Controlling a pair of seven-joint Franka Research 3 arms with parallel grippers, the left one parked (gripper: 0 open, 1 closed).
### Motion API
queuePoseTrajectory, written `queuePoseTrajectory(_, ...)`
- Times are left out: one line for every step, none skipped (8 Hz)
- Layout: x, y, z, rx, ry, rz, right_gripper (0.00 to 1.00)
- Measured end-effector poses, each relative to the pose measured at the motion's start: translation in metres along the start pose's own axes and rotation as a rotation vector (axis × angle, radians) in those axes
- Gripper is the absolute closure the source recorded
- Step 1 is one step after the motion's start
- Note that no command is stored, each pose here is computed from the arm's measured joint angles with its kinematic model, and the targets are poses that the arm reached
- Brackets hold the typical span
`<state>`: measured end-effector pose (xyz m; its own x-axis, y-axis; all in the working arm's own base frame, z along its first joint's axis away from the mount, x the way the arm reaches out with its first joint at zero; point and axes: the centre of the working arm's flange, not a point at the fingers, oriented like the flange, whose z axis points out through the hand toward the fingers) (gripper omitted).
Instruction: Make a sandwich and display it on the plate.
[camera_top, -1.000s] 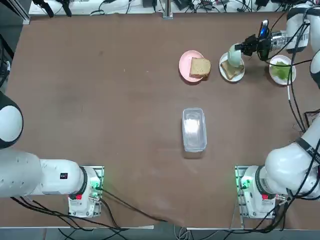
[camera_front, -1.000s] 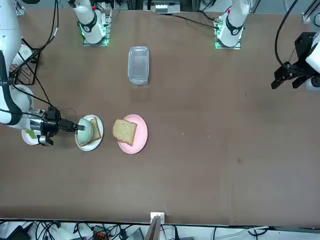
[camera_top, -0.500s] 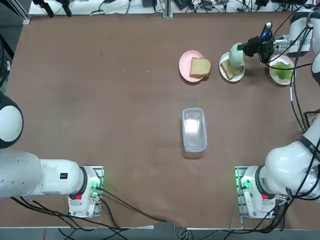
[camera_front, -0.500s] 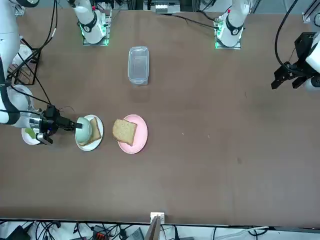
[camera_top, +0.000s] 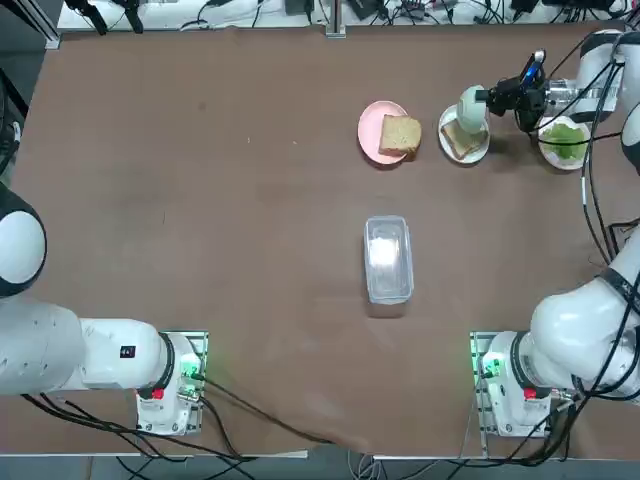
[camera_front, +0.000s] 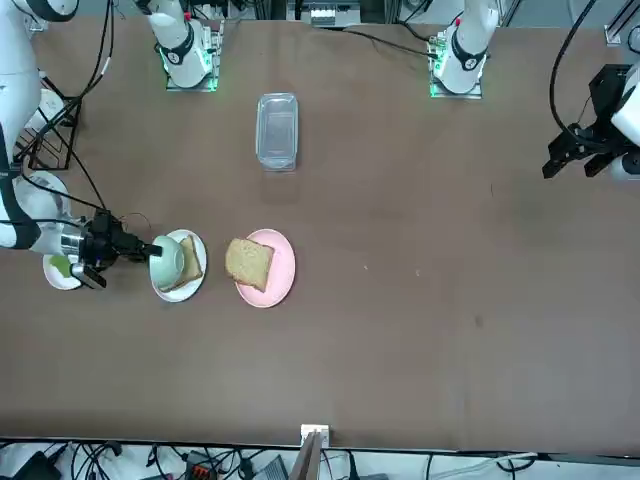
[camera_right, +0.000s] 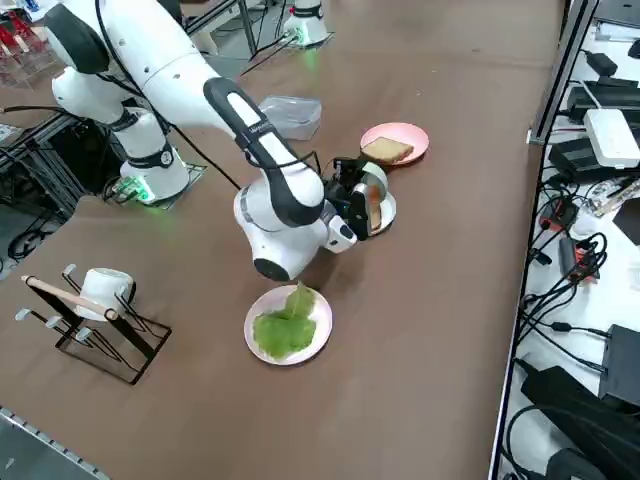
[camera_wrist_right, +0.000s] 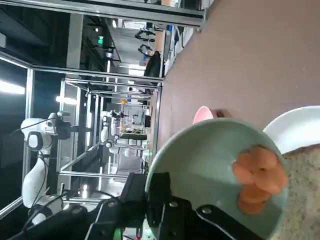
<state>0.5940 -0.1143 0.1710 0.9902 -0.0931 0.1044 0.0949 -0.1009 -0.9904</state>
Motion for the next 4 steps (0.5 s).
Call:
queuePoseTrajectory(0.0003,-0.0012,0.0002,0.016,0.006,-0.012,0.96)
queuePoseTrajectory(0.0000,-0.0022,-0.0009,0.027,0.008,-0.024,0.96)
queuePoseTrajectory(-0.0011,-0.0010,-0.0024,0.033,0.009,-0.038,0.96)
queuePoseTrajectory(-0.0029,0.0017,-0.0031,0.042,0.010,-0.054,0.96)
